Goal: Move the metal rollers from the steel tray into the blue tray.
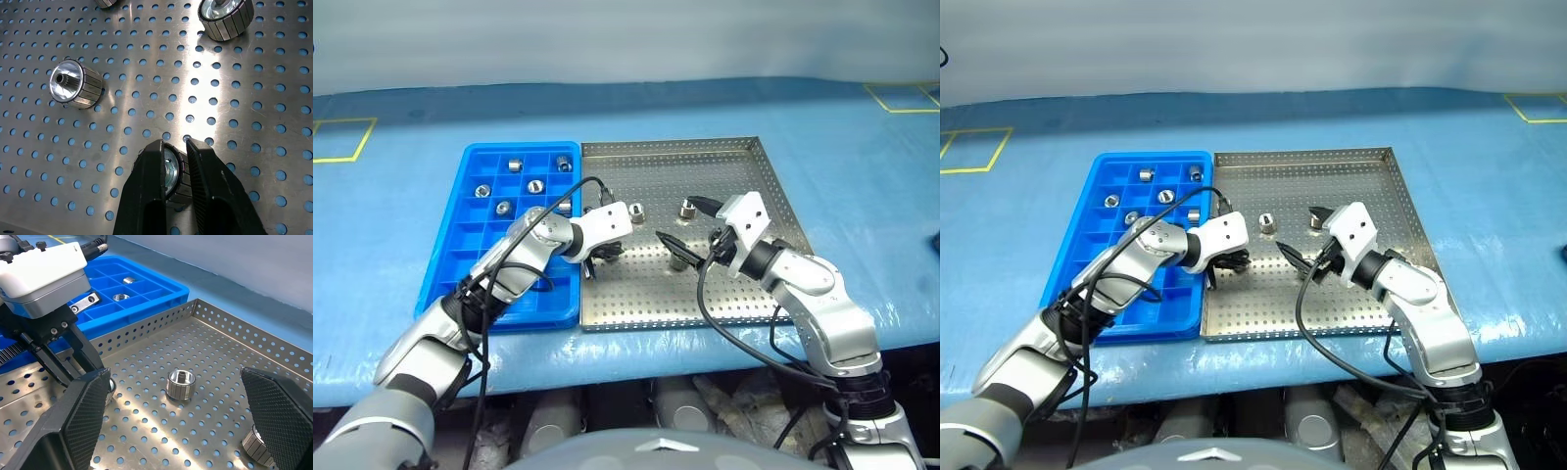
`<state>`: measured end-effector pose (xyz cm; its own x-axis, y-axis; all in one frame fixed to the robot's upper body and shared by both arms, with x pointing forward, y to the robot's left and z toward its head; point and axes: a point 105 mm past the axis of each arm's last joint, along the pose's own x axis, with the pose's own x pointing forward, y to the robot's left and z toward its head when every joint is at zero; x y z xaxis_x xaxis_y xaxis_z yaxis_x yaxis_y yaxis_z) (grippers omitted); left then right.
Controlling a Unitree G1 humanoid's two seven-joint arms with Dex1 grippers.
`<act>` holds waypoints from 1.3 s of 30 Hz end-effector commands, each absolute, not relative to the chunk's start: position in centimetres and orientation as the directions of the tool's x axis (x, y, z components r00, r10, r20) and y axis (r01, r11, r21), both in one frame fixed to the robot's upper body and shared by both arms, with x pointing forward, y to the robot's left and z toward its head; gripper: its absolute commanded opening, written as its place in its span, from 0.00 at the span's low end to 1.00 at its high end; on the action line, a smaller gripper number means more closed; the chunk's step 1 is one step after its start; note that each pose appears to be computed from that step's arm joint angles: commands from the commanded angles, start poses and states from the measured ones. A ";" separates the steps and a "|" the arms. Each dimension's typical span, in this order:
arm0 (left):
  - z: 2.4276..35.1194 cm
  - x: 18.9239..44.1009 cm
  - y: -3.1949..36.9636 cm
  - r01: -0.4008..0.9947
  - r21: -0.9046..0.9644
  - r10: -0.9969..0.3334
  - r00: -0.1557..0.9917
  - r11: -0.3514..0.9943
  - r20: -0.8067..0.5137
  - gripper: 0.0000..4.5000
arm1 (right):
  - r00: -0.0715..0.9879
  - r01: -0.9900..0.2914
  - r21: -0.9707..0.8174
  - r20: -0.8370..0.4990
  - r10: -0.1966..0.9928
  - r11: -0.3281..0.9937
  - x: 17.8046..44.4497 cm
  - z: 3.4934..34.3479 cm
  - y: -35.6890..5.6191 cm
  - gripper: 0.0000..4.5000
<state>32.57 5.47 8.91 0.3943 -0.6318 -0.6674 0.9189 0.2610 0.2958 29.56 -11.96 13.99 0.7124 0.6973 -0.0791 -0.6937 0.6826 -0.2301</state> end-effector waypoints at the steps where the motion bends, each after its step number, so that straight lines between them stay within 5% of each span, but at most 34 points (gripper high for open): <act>1: 9.6 32.9 6.0 0.911 0.304 -0.635 0.413 0.279 -0.653 0.16 | 0.710 -0.686 -0.260 -0.034 0.703 0.680 29.6 15.1 -11.7 1.00; 5: 10.2 33.1 6.0 0.902 0.315 -0.645 0.431 0.295 -0.631 0.01 | 0.708 -0.687 -0.262 -0.033 0.705 0.678 29.7 15.1 -11.7 1.00; 26: 12.9 33.3 6.7 0.862 0.354 -0.678 0.506 0.364 -0.534 0.01 | 0.694 -0.701 -0.260 -0.032 0.720 0.664 29.9 15.0 -11.2 1.00; 32: 11.4 33.0 6.7 0.872 0.407 -0.645 0.479 0.272 -0.596 0.01 | 0.689 -0.705 -0.260 -0.029 0.724 0.660 30.0 15.0 -11.0 1.00; 35: 11.5 32.8 6.9 0.878 0.449 -0.627 0.444 0.164 -0.640 0.13 | 0.687 -0.706 -0.261 -0.026 0.726 0.659 30.0 15.0 -10.9 1.00; 39: 12.8 33.3 7.2 0.862 0.504 -0.611 0.426 0.051 -0.667 0.42 | 0.687 -0.704 -0.260 -0.019 0.726 0.660 30.0 15.0 -10.8 1.00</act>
<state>32.86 7.50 10.90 0.4162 -0.6002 -0.6830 0.8904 0.1166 0.4400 29.98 -11.00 13.93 0.6905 0.7206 -0.0626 -0.7126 0.6629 -0.2298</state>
